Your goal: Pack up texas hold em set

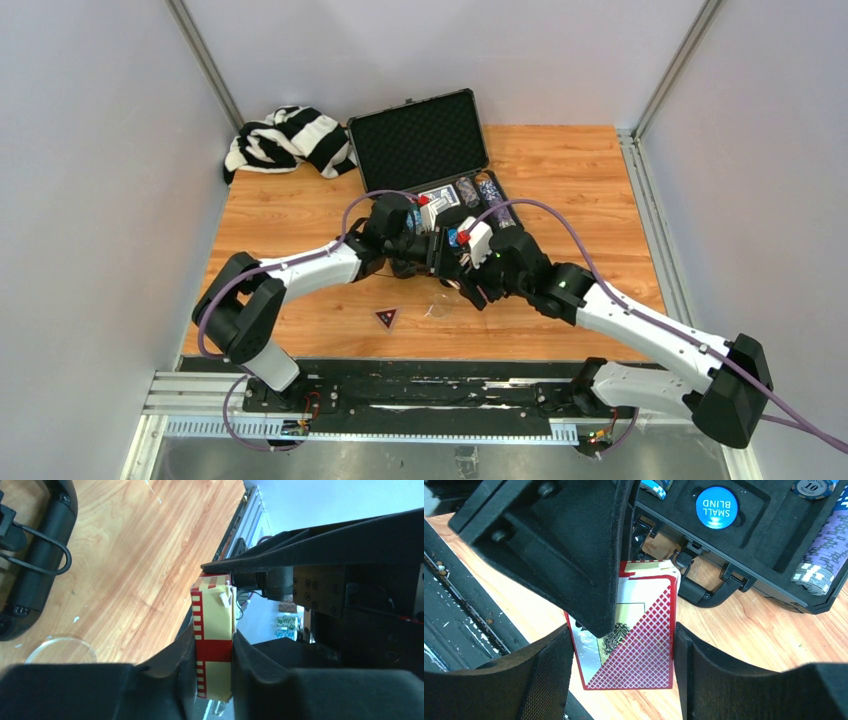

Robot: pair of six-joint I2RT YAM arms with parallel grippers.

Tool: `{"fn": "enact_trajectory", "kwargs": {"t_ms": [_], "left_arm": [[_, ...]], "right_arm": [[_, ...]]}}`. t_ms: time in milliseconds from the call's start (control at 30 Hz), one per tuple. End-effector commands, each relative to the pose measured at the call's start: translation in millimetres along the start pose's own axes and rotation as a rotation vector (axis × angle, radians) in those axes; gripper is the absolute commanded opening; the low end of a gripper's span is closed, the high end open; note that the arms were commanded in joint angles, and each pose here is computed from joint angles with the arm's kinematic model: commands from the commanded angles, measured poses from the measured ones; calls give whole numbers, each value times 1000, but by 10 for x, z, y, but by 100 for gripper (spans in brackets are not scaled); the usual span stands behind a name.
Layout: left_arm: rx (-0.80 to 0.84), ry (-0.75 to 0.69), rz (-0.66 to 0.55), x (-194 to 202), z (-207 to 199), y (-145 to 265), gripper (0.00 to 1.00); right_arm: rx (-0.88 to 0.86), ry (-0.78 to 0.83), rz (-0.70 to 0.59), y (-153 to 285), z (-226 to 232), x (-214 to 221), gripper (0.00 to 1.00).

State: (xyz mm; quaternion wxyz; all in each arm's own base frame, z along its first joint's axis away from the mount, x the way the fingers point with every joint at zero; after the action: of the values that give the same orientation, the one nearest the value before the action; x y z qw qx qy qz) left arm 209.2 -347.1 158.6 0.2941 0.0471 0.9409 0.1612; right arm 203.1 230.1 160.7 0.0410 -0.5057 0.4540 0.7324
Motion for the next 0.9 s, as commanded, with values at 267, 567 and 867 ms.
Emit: {"fn": "enact_trajectory", "kwargs": {"t_ms": [267, 567, 867], "left_arm": [[-57, -47, -89, -227, -25, 59, 0], [-241, 75, -357, -972, 568, 352, 0], [-399, 210, -647, -1253, 945, 531, 0]], "right_arm": [[-13, -6, -134, 109, 63, -313, 41], [0, -31, -279, 447, -7, -240, 61], [165, -158, -530, 856, -322, -487, 61]]}}
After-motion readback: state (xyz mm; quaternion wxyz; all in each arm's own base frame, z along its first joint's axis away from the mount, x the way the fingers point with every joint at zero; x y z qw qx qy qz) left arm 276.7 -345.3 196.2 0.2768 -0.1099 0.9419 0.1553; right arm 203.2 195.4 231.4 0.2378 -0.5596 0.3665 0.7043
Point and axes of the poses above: each gripper's point midway between its finger pads, its own y axis back along the fingers, its own z axis along the line the jaws close on, x = y × z, the point moved 1 cm from there along y, back along the fingers, and after that the axes turned 10 degrees about -y, right-handed, at the moved point
